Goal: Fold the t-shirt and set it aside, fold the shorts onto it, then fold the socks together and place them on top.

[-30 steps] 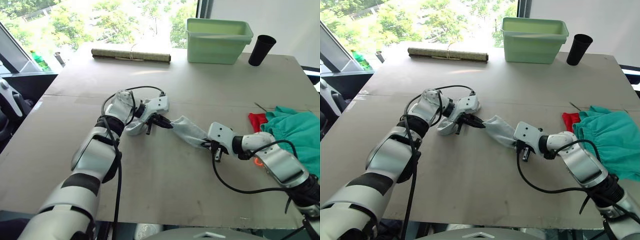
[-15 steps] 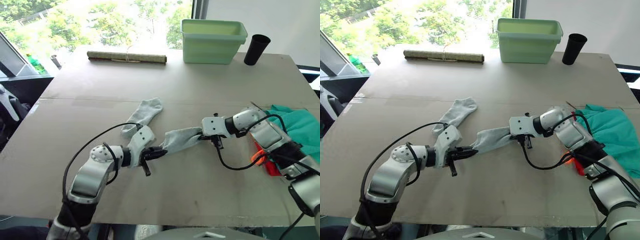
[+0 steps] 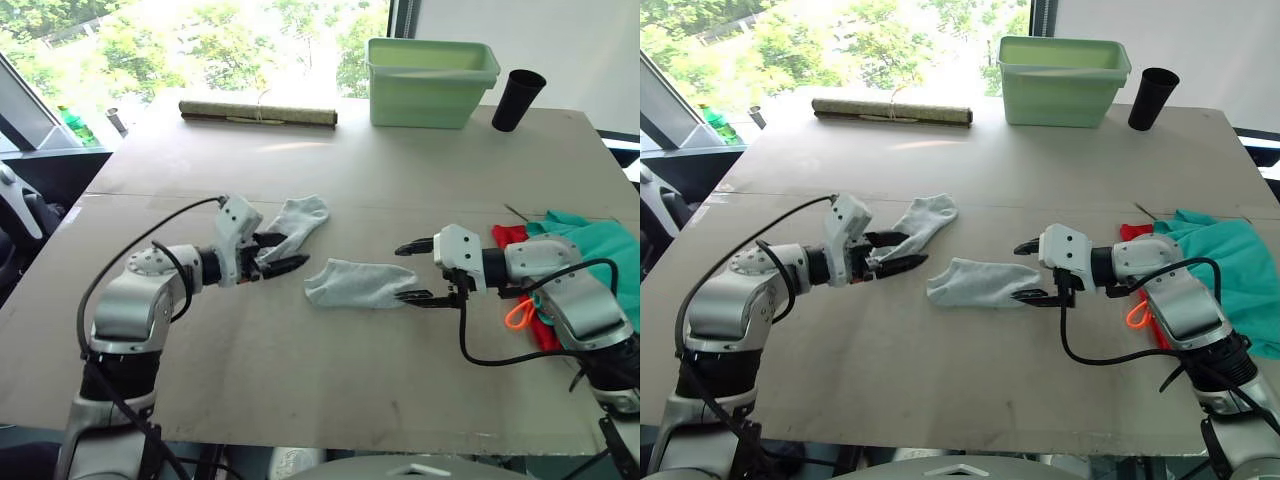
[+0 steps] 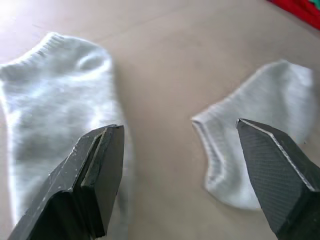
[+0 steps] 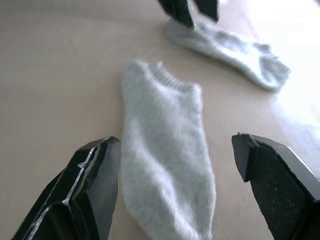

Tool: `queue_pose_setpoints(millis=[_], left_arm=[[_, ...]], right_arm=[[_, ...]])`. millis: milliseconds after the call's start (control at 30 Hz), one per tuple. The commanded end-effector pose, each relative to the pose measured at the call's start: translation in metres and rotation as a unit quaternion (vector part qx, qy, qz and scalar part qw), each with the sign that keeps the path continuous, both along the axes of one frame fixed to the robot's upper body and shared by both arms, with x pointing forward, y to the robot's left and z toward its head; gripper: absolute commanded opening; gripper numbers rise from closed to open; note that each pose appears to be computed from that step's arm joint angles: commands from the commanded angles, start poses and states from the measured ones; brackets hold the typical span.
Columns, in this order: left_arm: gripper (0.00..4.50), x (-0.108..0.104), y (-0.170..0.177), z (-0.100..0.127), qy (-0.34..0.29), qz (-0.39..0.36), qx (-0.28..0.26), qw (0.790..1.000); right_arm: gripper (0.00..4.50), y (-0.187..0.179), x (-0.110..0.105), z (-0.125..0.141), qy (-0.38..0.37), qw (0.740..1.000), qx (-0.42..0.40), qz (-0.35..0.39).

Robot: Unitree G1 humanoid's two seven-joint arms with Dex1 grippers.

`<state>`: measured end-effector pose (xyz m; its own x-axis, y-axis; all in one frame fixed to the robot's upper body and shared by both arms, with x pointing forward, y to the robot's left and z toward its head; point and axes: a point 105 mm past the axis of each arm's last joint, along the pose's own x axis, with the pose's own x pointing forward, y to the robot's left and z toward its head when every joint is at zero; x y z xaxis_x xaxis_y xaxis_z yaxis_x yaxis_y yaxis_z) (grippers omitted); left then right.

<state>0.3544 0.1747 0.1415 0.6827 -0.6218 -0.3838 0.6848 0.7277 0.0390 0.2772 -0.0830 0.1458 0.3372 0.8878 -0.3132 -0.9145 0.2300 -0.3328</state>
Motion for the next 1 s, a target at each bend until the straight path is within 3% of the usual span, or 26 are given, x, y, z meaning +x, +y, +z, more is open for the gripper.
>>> queue_pose_setpoints(millis=[33, 133, 300, 367, 467, 600, 667, 1000], left_arm=[[3.81, 0.042, -0.010, 0.017, -0.031, 0.074, 0.028, 0.996], [3.81, 0.065, -0.036, 0.035, -0.020, 0.105, 0.055, 0.993], [3.81, 0.070, -0.075, 0.047, 0.007, 0.093, 0.054, 0.994], [3.81, 0.069, -0.083, 0.046, 0.001, 0.092, 0.065, 0.994], [3.81, 0.074, -0.084, 0.041, -0.025, 0.187, 0.138, 0.972], [3.81, 0.069, -0.095, 0.036, -0.057, 0.229, 0.198, 0.951], [3.81, 0.067, -0.098, 0.035, -0.077, 0.238, 0.210, 0.945], [3.81, 0.060, -0.097, 0.005, -0.060, 0.260, 0.232, 0.935]], right_arm=[[3.76, 0.009, -0.005, 0.014, -0.022, 0.997, 0.041, -0.053], [3.76, 0.015, -0.008, 0.016, -0.032, 0.996, 0.049, -0.071], [3.76, 0.016, -0.015, 0.029, -0.061, 0.994, 0.062, -0.073], [3.76, 0.011, -0.014, 0.032, -0.068, 0.992, 0.064, -0.084], [3.76, -0.001, -0.015, 0.034, -0.077, 0.989, 0.058, -0.109], [3.76, -0.018, -0.022, 0.036, -0.077, 0.985, 0.057, -0.141], [3.76, -0.025, -0.024, 0.038, -0.076, 0.983, 0.061, -0.153], [3.76, -0.044, -0.034, 0.041, -0.064, 0.983, 0.055, -0.164]])
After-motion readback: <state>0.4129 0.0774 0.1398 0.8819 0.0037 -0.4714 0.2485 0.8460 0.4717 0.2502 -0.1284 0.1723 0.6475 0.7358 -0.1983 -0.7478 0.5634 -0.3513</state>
